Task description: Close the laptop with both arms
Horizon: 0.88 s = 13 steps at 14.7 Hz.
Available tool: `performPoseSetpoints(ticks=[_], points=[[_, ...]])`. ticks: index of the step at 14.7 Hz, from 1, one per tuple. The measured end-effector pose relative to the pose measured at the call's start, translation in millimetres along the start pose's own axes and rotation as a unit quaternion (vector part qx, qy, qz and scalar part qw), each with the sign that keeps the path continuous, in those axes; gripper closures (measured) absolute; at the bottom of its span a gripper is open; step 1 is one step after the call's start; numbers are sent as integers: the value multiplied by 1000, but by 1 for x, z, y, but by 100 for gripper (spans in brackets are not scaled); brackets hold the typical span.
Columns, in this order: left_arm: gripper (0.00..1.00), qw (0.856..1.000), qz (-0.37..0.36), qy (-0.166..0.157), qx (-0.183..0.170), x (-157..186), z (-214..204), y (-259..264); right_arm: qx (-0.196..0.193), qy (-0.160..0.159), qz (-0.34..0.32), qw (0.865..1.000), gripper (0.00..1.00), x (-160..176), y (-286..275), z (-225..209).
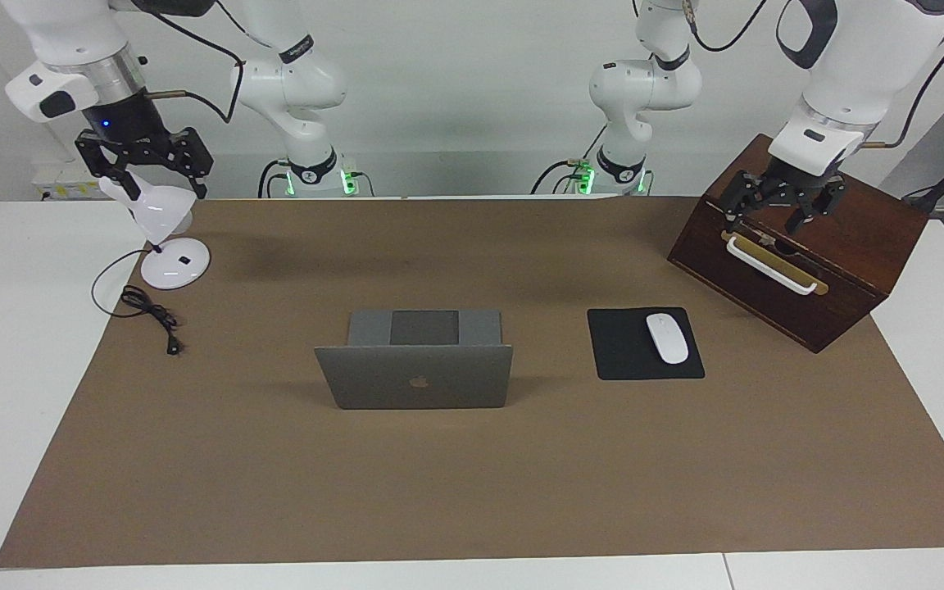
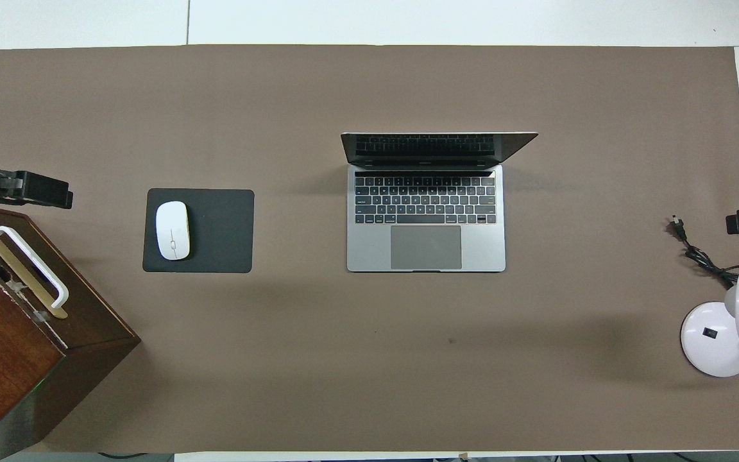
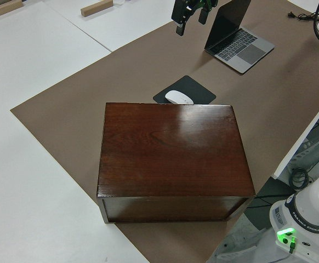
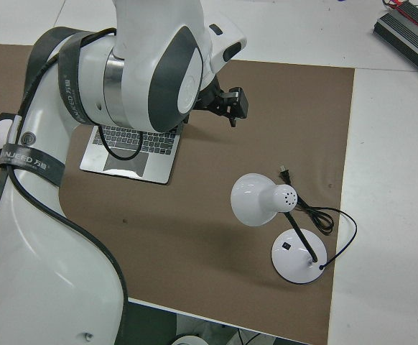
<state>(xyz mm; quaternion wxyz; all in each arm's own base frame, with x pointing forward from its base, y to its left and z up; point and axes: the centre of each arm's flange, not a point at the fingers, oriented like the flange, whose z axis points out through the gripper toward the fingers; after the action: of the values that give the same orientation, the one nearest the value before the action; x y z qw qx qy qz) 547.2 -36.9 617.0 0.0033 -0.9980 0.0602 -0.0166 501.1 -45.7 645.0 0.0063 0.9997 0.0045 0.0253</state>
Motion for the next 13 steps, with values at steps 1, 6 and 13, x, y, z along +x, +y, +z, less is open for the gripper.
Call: performPoseSetpoints(ticks=[1, 6, 13], points=[[0, 1000, -6, 0, 0, 0, 0, 0, 0, 0, 1, 1000, 0, 0, 0, 0], [0, 1000, -20, 0, 0, 0, 0, 0, 12, 1, 11, 1000, 0, 0, -2, 0], [0, 1000, -22, 1, 0, 0, 0, 0, 12, 45, 16, 999, 0, 12, -2, -6]])
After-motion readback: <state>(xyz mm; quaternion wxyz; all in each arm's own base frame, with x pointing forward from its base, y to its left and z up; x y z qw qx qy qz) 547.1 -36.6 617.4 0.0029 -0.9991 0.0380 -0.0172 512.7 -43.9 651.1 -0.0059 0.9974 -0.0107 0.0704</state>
